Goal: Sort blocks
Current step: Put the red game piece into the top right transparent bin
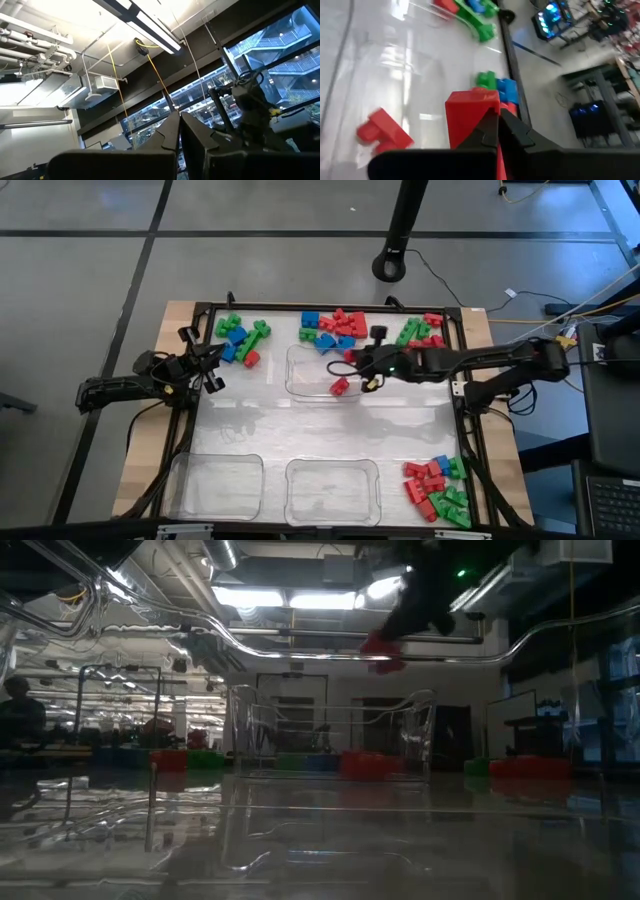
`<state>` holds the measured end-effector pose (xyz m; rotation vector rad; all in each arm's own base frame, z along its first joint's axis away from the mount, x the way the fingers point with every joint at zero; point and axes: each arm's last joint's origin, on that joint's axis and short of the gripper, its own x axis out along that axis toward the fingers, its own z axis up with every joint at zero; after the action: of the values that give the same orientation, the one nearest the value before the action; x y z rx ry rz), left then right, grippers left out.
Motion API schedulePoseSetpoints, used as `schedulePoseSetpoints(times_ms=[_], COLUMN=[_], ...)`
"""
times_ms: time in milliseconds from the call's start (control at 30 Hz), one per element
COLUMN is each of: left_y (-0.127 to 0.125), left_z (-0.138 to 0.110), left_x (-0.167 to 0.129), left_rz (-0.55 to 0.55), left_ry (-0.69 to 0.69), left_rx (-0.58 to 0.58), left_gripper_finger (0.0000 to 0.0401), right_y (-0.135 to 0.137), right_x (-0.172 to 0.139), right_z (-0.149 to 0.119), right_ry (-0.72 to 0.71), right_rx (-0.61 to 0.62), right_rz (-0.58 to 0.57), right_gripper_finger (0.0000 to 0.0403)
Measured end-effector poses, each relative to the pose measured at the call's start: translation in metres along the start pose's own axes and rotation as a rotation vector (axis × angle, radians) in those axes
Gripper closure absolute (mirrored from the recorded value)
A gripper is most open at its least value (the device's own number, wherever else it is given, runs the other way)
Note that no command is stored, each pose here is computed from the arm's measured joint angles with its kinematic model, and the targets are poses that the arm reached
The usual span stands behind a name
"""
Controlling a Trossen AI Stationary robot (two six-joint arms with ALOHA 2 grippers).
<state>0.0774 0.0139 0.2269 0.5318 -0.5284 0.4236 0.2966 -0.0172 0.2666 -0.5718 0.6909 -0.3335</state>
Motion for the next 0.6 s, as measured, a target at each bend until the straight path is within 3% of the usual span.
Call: schedulePoseSetpoints(times_ms=[333,600], left_y=[0.000,0.000], left_z=[0.000,0.000], left_x=[0.000,0.000], left_rz=[0.000,0.000], left_ry=[0.000,-0.001], left_rx=[0.000,0.000], left_gripper_finger=[0.0395,0.0395], right_y=[0.034,0.041], right_x=[0.050,0.058], right_z=[-0.008,-0.011], right_ry=[0.051,0.055], right_rx=[-0.037,-0.020], right_rz=[0.082,0.096], right_gripper_finger=[0.0381,0.0337])
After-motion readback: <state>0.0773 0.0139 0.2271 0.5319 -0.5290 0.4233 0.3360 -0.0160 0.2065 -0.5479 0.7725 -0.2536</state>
